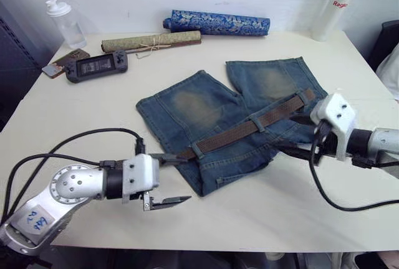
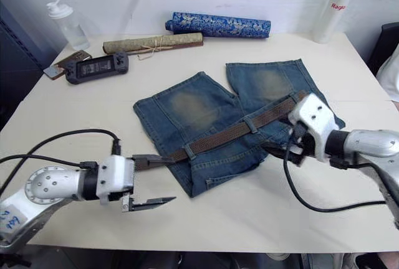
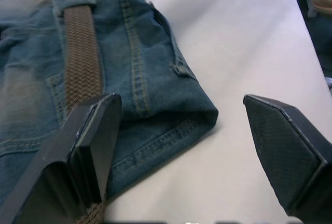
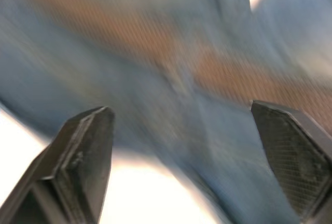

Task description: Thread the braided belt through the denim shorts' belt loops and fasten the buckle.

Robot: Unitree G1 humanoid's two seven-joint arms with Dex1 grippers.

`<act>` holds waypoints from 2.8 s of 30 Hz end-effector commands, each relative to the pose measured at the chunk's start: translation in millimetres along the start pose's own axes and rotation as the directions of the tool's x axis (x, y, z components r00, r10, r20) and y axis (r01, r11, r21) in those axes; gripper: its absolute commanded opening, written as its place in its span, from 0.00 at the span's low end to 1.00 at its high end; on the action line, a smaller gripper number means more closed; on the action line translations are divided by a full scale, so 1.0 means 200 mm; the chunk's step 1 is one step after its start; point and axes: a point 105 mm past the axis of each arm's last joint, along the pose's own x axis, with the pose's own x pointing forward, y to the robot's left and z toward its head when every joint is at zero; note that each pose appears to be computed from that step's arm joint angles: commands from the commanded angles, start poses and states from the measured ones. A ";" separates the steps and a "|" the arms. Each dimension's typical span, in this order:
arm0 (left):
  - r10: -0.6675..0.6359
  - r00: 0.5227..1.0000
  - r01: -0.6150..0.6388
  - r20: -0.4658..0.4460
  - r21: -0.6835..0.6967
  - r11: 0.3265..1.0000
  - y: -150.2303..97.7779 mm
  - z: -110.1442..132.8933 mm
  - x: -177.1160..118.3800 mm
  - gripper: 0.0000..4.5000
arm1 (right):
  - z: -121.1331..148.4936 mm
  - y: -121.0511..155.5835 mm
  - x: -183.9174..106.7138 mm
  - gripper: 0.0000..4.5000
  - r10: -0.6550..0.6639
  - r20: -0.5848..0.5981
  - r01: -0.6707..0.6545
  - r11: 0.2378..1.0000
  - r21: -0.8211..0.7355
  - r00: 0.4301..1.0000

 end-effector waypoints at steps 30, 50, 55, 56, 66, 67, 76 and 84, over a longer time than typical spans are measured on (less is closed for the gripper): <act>0.177 0.904 -0.018 -0.388 0.381 0.925 0.54 -0.47 -0.30 0.00 | 0.28 0.38 0.23 0.01 0.266 0.151 -0.270 0.963 0.010 0.952; 0.314 0.907 -0.107 -0.281 0.569 0.816 0.84 -0.45 -0.23 0.00 | 0.17 0.31 0.43 0.01 0.112 -0.007 -0.112 0.985 -0.134 0.994; 0.318 0.917 -0.134 -0.242 0.564 0.815 0.87 -0.42 -0.22 0.00 | 0.19 0.31 0.42 0.25 0.133 0.031 -0.130 0.988 -0.082 0.991; 0.317 0.921 -0.147 -0.225 0.552 0.821 0.87 -0.40 -0.22 0.08 | 0.20 0.31 0.41 0.34 0.136 0.042 -0.133 0.988 -0.073 0.990; 0.223 0.970 -0.191 -0.101 0.251 0.949 0.82 -0.23 -0.41 0.67 | 0.33 0.13 0.14 0.98 0.155 0.207 -0.186 0.973 0.138 0.966; 0.203 0.975 -0.186 -0.087 0.175 0.967 0.81 -0.20 -0.44 0.67 | 0.35 0.09 0.09 0.98 0.170 0.241 -0.219 0.956 0.193 0.955; 0.280 0.960 -0.267 0.001 -0.293 0.918 0.92 -0.20 -0.56 0.67 | 0.39 -0.35 0.17 0.98 -0.023 0.280 -0.181 0.711 0.679 0.960; 0.335 0.940 -0.301 -0.069 -0.634 0.712 0.95 -0.44 -0.46 0.67 | 0.29 -0.40 0.39 0.98 0.006 0.209 -0.177 0.552 0.815 0.978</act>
